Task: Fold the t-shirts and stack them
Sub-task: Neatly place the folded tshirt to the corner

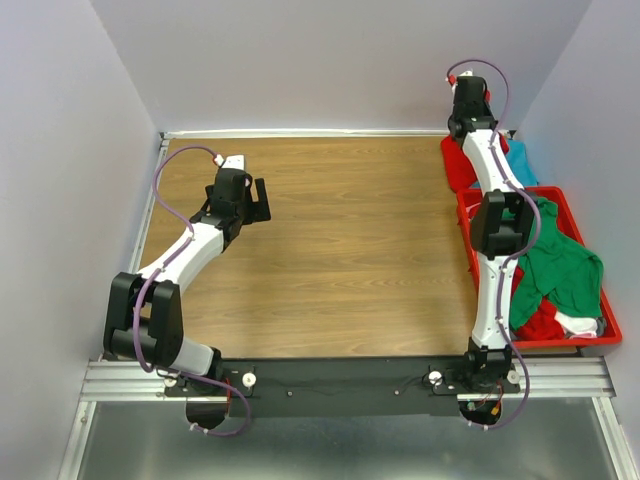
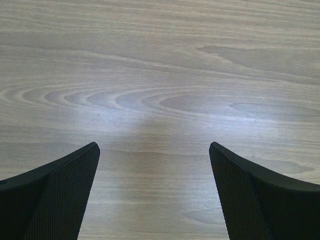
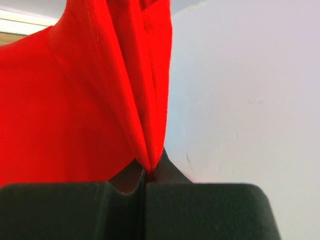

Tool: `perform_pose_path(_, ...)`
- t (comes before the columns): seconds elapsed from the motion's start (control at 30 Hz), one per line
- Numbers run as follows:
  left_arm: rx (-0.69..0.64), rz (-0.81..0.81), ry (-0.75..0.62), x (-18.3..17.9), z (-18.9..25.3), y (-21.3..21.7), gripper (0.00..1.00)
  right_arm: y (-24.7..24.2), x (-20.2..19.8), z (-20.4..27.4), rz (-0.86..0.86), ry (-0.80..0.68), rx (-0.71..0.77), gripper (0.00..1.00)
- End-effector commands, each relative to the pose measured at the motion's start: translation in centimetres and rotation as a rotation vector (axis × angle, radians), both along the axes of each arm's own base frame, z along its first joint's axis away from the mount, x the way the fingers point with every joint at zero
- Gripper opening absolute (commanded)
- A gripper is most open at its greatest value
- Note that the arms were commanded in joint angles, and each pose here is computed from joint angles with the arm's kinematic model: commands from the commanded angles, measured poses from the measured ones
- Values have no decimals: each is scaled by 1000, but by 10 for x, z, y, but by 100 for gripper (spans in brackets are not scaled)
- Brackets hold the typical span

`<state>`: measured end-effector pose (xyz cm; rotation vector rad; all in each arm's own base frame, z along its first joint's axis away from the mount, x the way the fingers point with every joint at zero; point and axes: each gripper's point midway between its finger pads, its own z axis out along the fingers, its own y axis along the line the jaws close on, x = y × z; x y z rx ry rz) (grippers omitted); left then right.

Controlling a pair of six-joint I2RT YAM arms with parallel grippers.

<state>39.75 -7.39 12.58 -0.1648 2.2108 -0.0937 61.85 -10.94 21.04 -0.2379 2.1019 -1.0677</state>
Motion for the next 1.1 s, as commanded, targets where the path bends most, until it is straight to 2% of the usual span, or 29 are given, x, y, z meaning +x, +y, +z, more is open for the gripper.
perform_pose_path(0.0,3,-6,-23,7,6,1,98,-16,4,27,-48,-94,-17,1)
perform_pose_path(0.2,5,-8,-19,7,4,1,98,-21,9,-1,-58,-69,-3,1)
perform_pose_path(0.6,6,-14,-21,6,5,0,98,-77,4,-40,-175,-92,38,4)
perform_pose_path(0.77,7,-18,-21,5,5,0,98,-89,6,-58,-179,-88,50,9)
perform_pose_path(0.93,9,-17,-30,4,7,1,98,-98,7,-82,-198,-80,58,10)
perform_pose_path(1.07,12,-18,-34,3,8,1,98,-105,10,-93,-207,-85,61,17)
